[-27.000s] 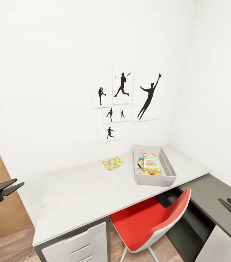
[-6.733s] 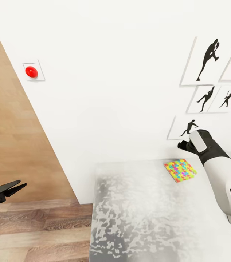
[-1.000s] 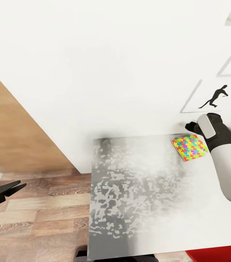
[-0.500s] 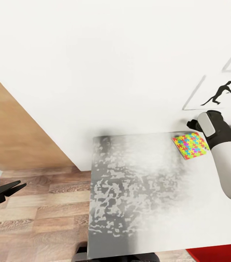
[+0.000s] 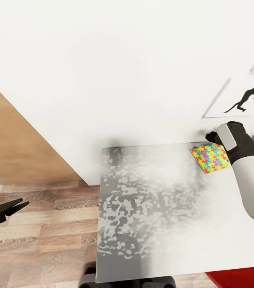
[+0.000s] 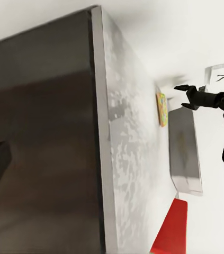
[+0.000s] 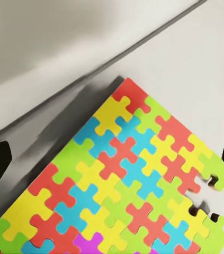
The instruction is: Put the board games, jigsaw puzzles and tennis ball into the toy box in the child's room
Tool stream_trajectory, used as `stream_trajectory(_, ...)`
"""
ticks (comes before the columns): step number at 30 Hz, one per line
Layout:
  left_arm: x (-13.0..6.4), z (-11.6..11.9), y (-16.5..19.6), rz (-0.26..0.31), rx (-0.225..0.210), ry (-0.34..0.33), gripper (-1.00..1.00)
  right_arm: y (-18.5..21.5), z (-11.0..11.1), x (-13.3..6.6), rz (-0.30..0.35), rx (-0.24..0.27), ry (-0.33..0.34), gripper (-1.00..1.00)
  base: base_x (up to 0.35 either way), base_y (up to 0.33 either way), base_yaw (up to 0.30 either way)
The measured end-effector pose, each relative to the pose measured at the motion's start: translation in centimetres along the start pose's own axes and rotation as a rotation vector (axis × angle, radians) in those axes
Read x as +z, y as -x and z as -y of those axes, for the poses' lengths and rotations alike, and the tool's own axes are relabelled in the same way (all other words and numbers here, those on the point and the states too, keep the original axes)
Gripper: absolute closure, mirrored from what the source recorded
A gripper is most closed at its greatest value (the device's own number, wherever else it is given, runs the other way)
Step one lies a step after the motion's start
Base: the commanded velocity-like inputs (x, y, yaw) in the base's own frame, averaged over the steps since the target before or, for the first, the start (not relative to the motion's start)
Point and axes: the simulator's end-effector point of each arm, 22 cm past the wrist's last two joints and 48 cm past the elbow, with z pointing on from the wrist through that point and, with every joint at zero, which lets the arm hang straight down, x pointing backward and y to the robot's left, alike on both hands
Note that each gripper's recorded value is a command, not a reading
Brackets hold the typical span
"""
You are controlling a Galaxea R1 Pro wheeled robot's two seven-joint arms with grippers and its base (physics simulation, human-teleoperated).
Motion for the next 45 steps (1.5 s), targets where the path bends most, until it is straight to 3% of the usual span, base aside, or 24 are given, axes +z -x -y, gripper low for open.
stream_trajectory(13,0.1,-0.51,-0.25,-0.005,-0.009,0.006,-1.0,-0.92,0.06,0.89,-0.012,-0.006,-0.009,-1.0,0.0,0.0,0.0)
stream_trajectory(45,0.08,-0.53,-0.24,-0.004,-0.009,0.007,-1.0,-0.72,-0.08,0.75,-0.011,-0.004,-0.004,-1.0,0.0,0.0,0.0)
